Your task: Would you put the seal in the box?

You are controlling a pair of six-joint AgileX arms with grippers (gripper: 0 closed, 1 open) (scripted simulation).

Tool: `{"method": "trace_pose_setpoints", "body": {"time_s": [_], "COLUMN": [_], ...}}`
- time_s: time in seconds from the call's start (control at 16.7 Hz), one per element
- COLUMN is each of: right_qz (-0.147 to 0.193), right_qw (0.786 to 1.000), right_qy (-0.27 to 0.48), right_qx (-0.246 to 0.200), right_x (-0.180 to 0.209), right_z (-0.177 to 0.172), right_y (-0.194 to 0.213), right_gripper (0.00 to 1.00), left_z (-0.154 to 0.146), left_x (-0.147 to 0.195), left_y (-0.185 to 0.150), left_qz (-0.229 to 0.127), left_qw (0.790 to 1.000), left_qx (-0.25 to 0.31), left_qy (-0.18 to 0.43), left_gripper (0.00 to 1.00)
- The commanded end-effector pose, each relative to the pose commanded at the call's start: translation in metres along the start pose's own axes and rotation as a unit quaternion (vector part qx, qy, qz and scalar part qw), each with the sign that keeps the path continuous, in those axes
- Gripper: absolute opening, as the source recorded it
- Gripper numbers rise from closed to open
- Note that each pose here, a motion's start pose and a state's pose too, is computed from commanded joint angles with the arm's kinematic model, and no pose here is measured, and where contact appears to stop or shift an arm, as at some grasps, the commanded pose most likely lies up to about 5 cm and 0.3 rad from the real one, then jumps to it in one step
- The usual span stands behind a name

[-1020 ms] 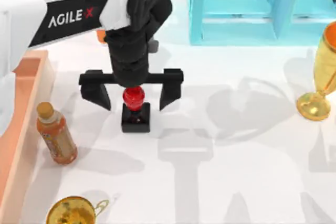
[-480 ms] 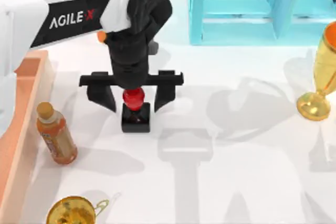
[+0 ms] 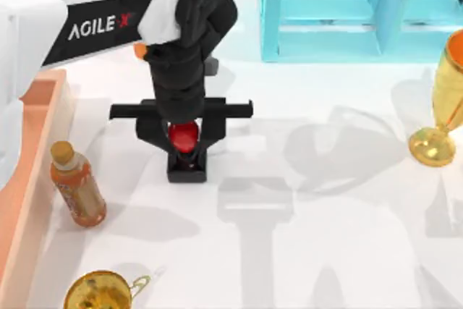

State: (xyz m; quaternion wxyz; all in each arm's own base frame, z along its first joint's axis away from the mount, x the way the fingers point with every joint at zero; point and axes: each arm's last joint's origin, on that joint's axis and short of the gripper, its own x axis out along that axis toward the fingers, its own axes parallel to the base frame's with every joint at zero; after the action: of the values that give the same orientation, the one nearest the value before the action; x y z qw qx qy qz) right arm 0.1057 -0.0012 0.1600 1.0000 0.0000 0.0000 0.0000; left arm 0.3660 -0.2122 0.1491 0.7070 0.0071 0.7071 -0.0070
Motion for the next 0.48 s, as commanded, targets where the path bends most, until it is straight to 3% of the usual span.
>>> {"method": "trace_pose_setpoints", "body": {"time_s": [0.48], "right_qz": [0.0], "right_qw": [1.0], "right_qy": [0.0], "right_qx": [0.0], "right_x": [0.0], "right_z": [0.0], "right_y": [0.0], "right_gripper": [1.0], "left_z": [0.0], "left_x": [0.0], "left_y": [0.0], "left_qz": [0.0], "left_qw": [1.0], "left_qx": [0.0], "left_qy": [0.0], "left_gripper": [0.0]}}
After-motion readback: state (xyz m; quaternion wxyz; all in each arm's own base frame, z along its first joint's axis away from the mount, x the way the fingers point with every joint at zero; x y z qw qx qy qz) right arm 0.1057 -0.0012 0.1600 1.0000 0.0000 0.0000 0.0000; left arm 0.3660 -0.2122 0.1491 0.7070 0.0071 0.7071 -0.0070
